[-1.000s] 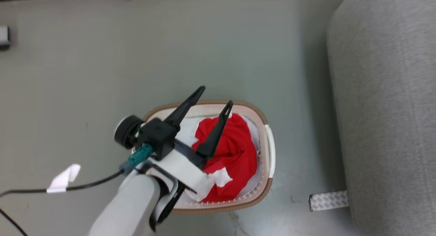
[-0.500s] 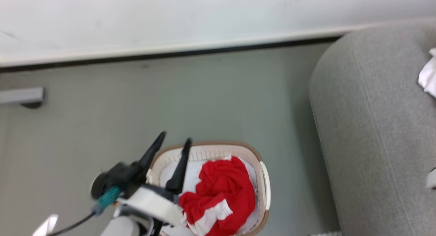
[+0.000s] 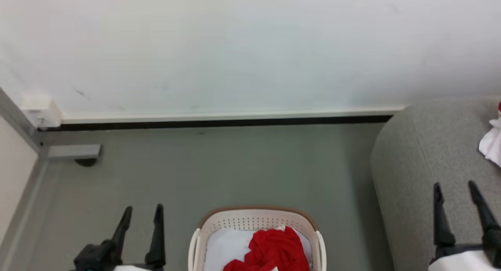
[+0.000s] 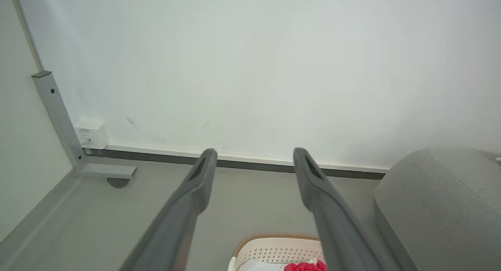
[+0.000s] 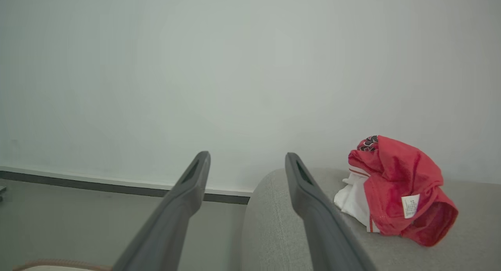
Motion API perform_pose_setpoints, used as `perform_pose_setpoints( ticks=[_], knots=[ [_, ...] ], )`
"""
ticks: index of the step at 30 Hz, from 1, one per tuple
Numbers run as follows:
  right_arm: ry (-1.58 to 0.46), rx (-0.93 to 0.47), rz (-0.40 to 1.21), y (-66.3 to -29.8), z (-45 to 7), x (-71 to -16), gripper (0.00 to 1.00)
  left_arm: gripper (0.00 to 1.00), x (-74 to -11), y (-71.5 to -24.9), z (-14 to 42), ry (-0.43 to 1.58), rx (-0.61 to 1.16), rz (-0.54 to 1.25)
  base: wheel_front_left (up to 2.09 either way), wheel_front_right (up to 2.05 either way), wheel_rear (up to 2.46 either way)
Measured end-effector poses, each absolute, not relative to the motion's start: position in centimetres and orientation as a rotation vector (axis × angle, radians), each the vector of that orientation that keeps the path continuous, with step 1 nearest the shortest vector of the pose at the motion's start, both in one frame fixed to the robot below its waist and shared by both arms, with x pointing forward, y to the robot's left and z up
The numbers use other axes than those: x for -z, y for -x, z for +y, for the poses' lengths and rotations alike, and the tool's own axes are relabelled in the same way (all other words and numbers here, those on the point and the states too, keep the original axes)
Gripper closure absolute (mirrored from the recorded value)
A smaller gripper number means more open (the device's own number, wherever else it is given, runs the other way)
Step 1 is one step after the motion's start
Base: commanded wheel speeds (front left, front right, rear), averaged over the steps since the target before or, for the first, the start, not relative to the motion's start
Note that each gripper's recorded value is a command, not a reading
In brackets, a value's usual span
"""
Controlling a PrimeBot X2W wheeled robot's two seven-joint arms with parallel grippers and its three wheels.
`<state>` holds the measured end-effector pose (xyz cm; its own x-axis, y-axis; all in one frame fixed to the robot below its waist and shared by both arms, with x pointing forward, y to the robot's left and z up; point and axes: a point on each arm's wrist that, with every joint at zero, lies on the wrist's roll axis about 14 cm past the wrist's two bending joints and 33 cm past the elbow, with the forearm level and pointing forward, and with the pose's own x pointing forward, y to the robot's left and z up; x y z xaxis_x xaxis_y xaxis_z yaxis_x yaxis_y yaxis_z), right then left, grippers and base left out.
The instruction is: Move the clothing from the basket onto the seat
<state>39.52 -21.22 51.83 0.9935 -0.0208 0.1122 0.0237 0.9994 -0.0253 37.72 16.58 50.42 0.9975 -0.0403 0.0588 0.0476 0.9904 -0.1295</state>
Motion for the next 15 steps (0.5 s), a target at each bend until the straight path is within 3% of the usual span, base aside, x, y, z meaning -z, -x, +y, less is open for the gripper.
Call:
perform_pose_setpoints(
  ticks=[10,15],
  knots=[
    [-0.048,-0.113,-0.03,-36.8,-16.4,-49.0,0.0,0.0,-50.9,-34.2,19.4,0.116,-0.023,-0.087,0.0,0.0,0.0],
    [-0.066,-0.118,-0.016,-36.1,-16.2,-48.6,0.0,0.0,-50.7,-33.9,19.3,0.108,-0.012,-0.086,0.0,0.0,0.0]
  ],
)
